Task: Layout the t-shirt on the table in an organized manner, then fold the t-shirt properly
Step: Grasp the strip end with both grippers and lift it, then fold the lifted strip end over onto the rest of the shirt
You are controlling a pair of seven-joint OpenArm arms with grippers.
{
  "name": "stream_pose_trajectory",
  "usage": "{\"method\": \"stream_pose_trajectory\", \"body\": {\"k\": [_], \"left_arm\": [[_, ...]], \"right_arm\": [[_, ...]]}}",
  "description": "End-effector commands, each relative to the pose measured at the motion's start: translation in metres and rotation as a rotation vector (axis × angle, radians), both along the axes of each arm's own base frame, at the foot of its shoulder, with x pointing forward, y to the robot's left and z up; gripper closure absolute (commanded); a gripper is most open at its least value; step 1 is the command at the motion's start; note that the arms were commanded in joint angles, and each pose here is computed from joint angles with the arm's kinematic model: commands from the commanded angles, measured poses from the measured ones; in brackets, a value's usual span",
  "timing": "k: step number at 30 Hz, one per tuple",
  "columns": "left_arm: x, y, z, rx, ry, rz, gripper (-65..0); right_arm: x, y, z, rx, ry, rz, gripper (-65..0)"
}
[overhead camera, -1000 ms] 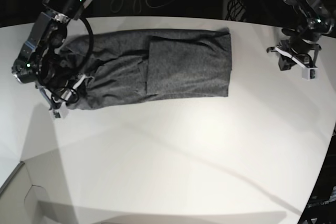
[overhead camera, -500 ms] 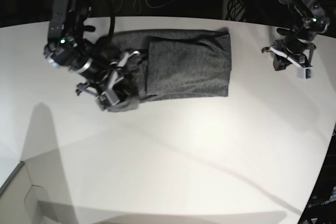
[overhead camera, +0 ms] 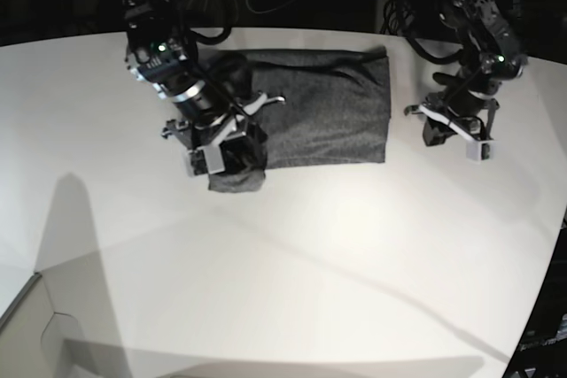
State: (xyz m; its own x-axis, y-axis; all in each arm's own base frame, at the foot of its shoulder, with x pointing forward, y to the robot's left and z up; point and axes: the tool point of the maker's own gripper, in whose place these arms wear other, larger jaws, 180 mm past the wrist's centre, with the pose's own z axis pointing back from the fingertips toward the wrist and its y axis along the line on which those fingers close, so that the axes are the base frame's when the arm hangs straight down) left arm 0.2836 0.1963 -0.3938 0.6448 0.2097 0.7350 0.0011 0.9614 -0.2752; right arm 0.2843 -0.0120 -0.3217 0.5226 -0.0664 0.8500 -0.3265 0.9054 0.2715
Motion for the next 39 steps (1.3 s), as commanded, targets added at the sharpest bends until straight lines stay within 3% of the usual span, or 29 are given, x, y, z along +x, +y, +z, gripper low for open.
{"method": "stream_pose_trajectory", "body": {"k": [1,7,16,22,30,39], "left_arm": [[0.008,0.001,0.011,0.002,-0.044,0.002,-1.3],[0.005,-0.013,-0.005,-0.032,-0.003,-0.025,-1.3],[0.000,-0.018,-0.021,-0.061,0.041,-0.029,-1.3],[-0.002,-0.019,-0.023,-0.066,0.046,-0.030,-1.3],[-0.001,-0.020,-0.023,-0.069,0.045,-0.030,-1.3],[-0.004,-0.020,-0.023,-0.068,0.049,-0.030,-1.3]], "right_arm": [[0.009,0.005,0.017,0.020,-0.063,-0.012,0.0],[0.002,0.038,0.011,-0.203,-0.142,0.103,0.0],[0.001,0.085,0.016,-0.374,-0.257,0.223,0.0],[0.002,0.116,0.021,-0.393,-0.306,0.300,0.0],[-0.009,0.144,-0.002,-0.439,-0.295,0.418,0.0],[-0.024,0.177,0.009,-0.443,-0.368,0.528,0.0]]}}
